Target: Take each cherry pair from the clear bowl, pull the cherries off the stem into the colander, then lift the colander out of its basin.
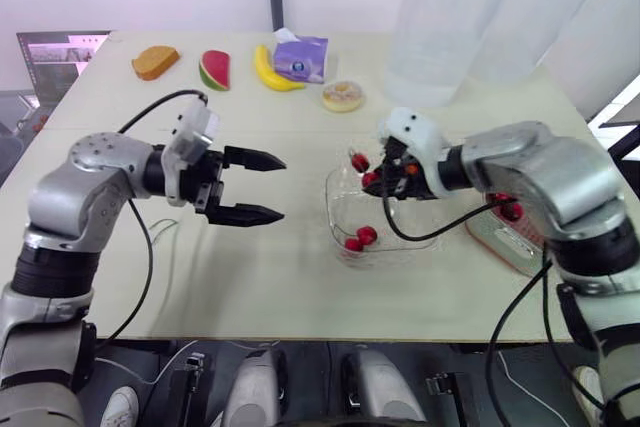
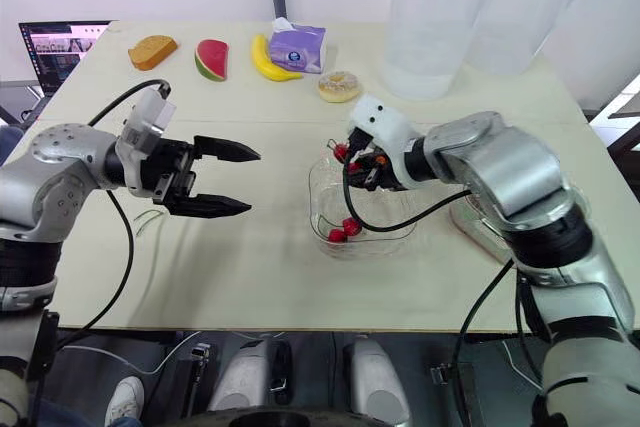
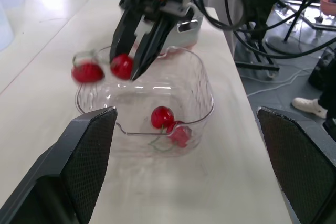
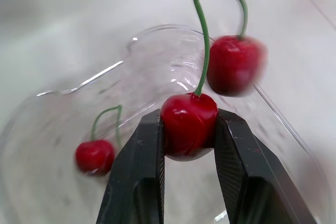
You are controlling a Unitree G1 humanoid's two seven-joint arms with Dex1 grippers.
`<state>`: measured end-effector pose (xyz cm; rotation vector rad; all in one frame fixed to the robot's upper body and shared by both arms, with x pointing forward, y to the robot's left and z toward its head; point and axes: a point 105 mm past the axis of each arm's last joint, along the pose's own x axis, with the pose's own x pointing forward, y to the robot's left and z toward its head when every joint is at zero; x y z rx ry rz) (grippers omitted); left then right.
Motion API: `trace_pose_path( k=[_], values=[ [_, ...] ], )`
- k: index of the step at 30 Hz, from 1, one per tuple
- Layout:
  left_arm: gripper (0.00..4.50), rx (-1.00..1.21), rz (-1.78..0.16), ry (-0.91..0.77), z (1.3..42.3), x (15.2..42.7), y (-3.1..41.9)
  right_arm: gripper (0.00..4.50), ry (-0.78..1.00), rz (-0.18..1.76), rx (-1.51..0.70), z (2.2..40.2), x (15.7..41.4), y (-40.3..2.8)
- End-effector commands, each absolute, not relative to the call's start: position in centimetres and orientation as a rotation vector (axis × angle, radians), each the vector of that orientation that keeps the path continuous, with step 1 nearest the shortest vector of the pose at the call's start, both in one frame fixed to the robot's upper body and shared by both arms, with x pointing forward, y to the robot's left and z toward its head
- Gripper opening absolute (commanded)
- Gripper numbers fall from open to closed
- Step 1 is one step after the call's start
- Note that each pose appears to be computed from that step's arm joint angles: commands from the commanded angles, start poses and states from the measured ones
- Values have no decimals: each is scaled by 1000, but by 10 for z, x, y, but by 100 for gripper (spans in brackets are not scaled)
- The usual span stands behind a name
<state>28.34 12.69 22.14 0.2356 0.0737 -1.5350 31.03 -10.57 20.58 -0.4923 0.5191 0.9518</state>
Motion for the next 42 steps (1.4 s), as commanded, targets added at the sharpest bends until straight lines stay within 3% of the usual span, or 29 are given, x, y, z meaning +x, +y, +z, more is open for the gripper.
trace_pose_path(
  k=[1, 4, 9, 15, 22, 30, 42],
  values=[
    [450, 213, -1536, 17, 238, 287, 120, 82, 478, 1084, -386, 226, 279, -107],
    [450, 124, -1541, -16, 254, 290, 113, 82, 409, 1247, -313, 241, 250, -102],
    [450, -1, -1637, -20, 272, 288, 98, 82, 328, 1420, -222, 256, 228, -93],
    [450, -111, -1789, 37, 280, 283, 75, 82, 351, 1497, -179, 255, 238, -82],
    [450, 31, -1905, 62, 267, 274, 71, 82, 455, 1535, -184, 240, 249, -81],
    [450, 253, -2024, 25, 265, 267, 62, 82, 572, 1608, -224, 222, 244, -81],
    [450, 217, -2097, 122, 255, 264, 62, 82, 596, 1661, -227, 219, 236, -78]
  ],
)
